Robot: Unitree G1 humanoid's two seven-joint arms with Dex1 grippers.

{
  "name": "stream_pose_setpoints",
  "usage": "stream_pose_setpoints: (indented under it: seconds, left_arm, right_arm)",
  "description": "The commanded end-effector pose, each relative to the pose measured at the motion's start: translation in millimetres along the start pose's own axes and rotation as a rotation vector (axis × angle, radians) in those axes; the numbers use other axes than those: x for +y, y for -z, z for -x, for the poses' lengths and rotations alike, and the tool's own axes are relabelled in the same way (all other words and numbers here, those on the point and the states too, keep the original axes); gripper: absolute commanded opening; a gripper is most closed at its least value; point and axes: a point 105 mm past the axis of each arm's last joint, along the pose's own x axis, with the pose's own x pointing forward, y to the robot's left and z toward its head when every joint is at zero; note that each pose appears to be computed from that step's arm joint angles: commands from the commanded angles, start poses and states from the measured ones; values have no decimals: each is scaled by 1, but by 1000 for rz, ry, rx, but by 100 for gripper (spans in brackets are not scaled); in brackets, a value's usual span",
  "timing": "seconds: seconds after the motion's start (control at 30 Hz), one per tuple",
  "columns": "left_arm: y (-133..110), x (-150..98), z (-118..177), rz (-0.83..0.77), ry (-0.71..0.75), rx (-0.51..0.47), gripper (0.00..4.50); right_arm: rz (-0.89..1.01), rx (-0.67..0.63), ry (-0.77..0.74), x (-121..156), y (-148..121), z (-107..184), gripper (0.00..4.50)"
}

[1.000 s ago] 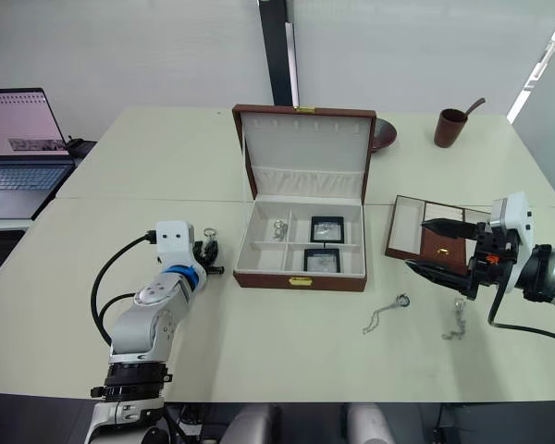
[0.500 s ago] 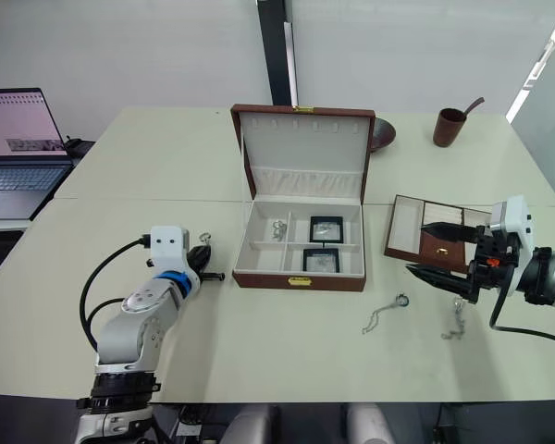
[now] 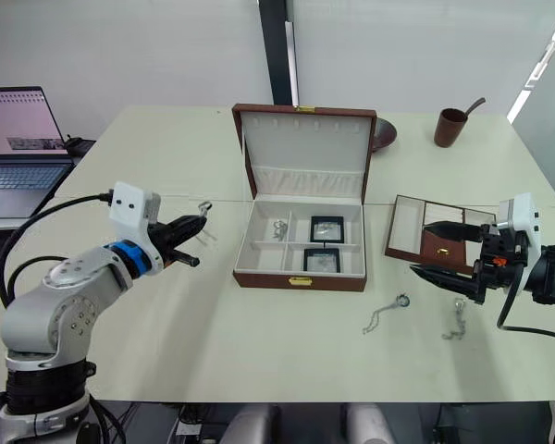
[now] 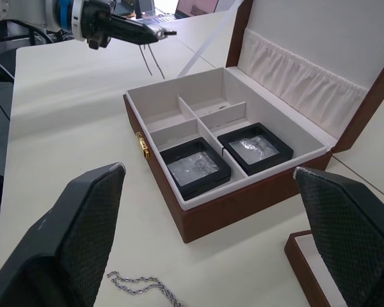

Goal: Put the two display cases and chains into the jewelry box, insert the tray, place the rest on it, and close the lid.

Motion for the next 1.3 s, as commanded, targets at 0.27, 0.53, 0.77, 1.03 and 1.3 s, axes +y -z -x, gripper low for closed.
stream_pose_setpoints:
  seconds: [0.27, 0.53, 0.77, 1.03, 1.3]
  left_arm:
    - [-39, -54, -8, -79, 329, -43, 3]
    - [-42, -63, -16, -52, 393, -51, 3]
    - [6, -62, -17, 12, 448, 76, 3]
    - [28, -60, -19, 26, 454, 115, 3]
    - [29, -60, -21, 30, 448, 103, 3]
  right_arm:
    - [60, -27, 61, 5, -9, 6, 450]
    - [58, -22, 81, 10, -7, 6, 450]
    - [56, -33, 104, 14, -5, 3, 450]
    - [53, -36, 120, 14, -4, 3, 450]
    - [51, -35, 123, 13, -4, 2, 450]
